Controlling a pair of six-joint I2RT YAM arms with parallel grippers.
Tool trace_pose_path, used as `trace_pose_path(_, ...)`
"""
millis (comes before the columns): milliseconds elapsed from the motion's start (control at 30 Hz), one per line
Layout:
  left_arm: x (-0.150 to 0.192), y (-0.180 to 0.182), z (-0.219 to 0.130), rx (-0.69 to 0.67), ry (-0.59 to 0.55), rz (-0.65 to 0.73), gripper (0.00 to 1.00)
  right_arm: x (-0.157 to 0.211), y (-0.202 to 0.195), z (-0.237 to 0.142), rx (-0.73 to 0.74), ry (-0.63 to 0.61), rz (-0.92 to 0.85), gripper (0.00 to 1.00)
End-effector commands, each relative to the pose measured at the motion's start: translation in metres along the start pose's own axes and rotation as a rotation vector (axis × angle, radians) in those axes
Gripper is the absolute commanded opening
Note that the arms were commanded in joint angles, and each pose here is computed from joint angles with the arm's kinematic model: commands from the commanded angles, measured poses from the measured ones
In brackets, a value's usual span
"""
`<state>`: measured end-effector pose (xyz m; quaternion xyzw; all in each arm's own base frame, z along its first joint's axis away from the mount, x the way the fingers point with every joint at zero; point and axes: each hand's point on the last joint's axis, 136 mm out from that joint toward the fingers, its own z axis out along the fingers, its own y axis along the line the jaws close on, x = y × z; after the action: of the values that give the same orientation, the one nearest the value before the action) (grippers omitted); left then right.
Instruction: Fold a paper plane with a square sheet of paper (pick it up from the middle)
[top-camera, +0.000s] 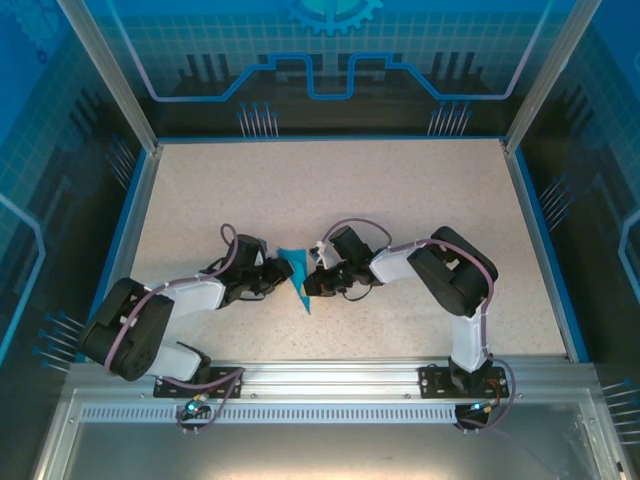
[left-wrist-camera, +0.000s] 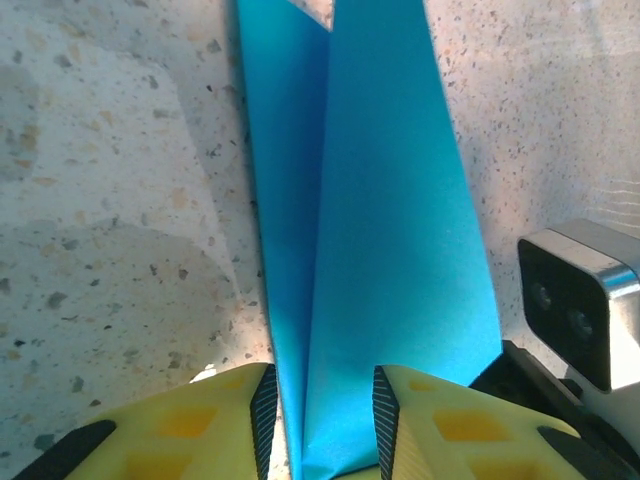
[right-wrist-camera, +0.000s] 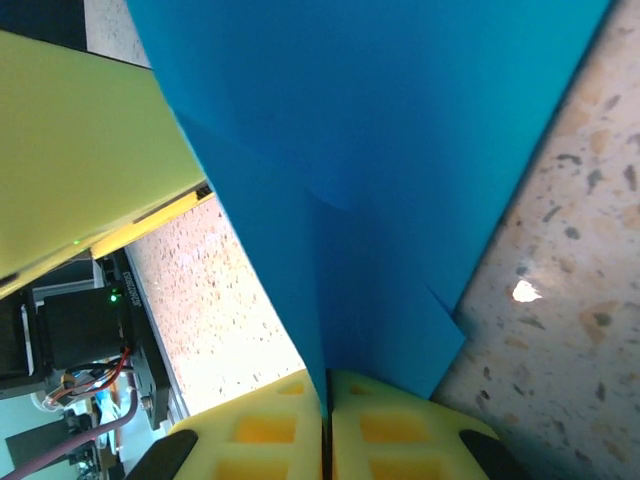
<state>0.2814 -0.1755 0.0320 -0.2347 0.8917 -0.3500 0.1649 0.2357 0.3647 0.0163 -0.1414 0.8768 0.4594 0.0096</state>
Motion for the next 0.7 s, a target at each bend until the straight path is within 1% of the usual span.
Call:
trace_pose_path(0, -0.003, -0.017, 0.004, 0.039, 0.013, 0.044, 0.35, 0.012, -0.026, 0.004, 0.052, 0.041, 0.077, 0.09)
trace_pose_path(133, -0.006, -0.019, 0.007, 0.036, 0.011, 0.051, 0.34, 0.014, -0.029, 0.004, 0.053, 0.055, 0.080, 0.09)
trace_pose_path(233, -0.009, -0.018, 0.010, 0.025, 0.006, 0.047, 0.30, 0.016, -0.032, 0.004, 0.062, 0.065, 0.084, 0.09)
trace_pose_path(433, -0.012, -0.005, 0.013, -0.038, -0.010, 0.019, 0.26, 0.019, -0.036, 0.004, 0.075, 0.077, 0.096, 0.08)
trace_pose_path(667, -0.014, 0.007, 0.012, -0.100, -0.024, 0.017, 0.25, 0.021, -0.038, 0.006, 0.076, 0.089, 0.104, 0.08)
